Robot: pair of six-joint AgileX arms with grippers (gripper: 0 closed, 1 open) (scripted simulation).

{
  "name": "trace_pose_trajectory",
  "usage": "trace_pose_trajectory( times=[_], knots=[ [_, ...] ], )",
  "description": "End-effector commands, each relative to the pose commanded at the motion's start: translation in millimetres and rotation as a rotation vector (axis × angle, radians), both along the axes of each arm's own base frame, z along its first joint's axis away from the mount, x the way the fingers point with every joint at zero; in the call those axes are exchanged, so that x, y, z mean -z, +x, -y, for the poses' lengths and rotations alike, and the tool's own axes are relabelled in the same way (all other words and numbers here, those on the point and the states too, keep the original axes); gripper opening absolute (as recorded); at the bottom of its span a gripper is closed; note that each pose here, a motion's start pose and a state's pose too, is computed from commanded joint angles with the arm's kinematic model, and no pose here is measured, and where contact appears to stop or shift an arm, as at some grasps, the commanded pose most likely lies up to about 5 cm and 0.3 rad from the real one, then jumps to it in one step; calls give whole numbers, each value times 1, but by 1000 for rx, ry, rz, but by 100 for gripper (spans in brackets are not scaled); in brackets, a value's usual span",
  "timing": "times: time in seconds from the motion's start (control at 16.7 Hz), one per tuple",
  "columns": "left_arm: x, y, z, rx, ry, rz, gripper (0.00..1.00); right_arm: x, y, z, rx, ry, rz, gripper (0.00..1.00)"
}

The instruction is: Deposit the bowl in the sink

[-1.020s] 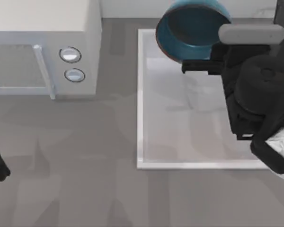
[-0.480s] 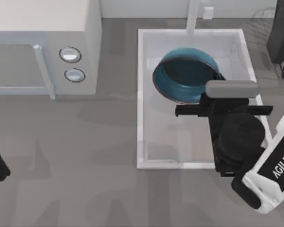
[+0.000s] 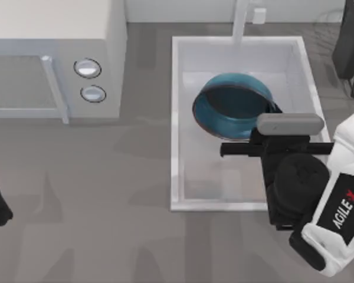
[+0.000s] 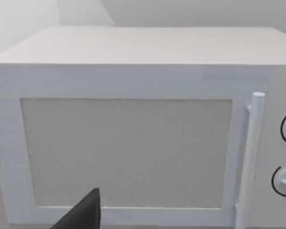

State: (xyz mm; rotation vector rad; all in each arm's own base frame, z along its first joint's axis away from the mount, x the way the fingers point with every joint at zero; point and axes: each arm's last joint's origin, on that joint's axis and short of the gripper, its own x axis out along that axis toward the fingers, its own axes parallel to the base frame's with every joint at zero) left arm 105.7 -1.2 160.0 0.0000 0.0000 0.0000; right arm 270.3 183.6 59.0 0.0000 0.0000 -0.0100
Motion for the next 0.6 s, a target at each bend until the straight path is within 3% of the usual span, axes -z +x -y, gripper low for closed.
trace_pose_trajectory(
  times=[0.6],
  knots=[
    [0,0,0,0,0,0,100,0,0,0,0,0,0,75]
  ],
)
